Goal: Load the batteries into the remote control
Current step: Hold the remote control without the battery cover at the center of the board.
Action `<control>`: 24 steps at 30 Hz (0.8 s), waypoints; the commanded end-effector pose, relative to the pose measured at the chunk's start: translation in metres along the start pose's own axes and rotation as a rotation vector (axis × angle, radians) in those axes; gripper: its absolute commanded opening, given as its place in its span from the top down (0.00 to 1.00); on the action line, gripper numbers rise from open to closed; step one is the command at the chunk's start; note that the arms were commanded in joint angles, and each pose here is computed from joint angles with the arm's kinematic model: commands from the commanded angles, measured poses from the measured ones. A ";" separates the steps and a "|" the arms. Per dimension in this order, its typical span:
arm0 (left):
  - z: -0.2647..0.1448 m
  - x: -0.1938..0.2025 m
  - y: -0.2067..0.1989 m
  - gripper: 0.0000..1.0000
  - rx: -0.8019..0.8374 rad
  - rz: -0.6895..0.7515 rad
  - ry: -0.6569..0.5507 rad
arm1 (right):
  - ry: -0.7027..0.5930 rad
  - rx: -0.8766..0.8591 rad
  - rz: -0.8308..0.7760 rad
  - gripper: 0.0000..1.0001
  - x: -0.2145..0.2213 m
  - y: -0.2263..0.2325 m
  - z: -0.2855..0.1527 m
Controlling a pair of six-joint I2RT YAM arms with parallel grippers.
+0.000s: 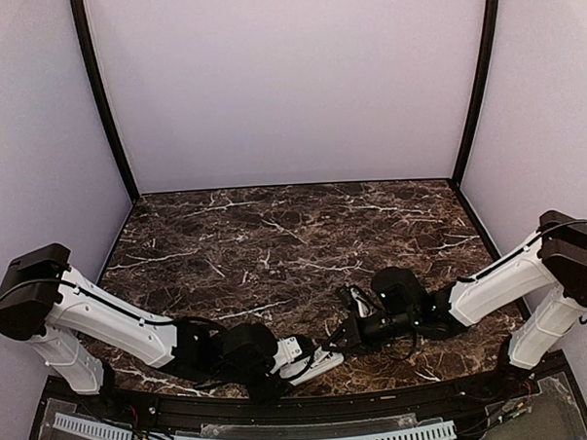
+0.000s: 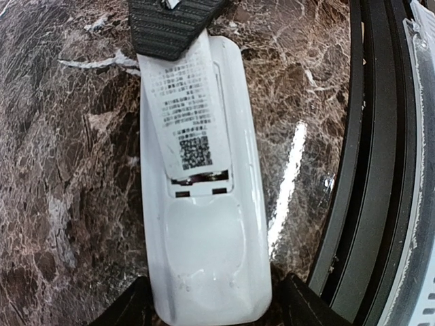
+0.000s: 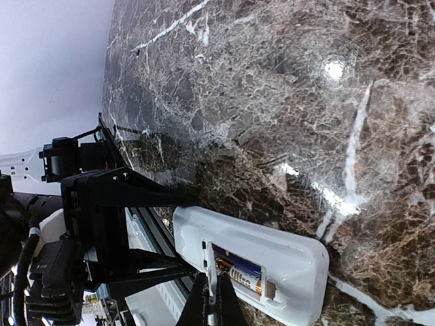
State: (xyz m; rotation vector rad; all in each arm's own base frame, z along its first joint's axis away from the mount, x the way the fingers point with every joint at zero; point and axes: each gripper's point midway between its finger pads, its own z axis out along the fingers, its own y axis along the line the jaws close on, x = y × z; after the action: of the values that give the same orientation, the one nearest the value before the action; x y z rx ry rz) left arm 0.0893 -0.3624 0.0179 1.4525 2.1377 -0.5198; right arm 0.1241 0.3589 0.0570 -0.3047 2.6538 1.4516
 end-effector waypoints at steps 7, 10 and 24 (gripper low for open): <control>0.003 0.015 -0.005 0.42 0.023 -0.056 0.080 | -0.030 0.010 0.025 1.00 0.005 -0.004 0.005; 0.005 0.016 -0.005 0.48 0.023 -0.068 0.087 | -0.037 0.004 0.036 1.00 0.006 -0.003 0.005; 0.011 0.015 -0.009 0.65 0.033 -0.116 0.113 | -0.088 0.010 0.041 1.00 0.006 0.008 -0.005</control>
State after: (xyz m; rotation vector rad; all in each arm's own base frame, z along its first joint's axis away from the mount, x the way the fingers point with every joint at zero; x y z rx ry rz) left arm 0.0889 -0.3673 0.0187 1.3761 2.2346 -0.5399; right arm 0.1201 0.3591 0.0574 -0.1992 2.6380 1.4169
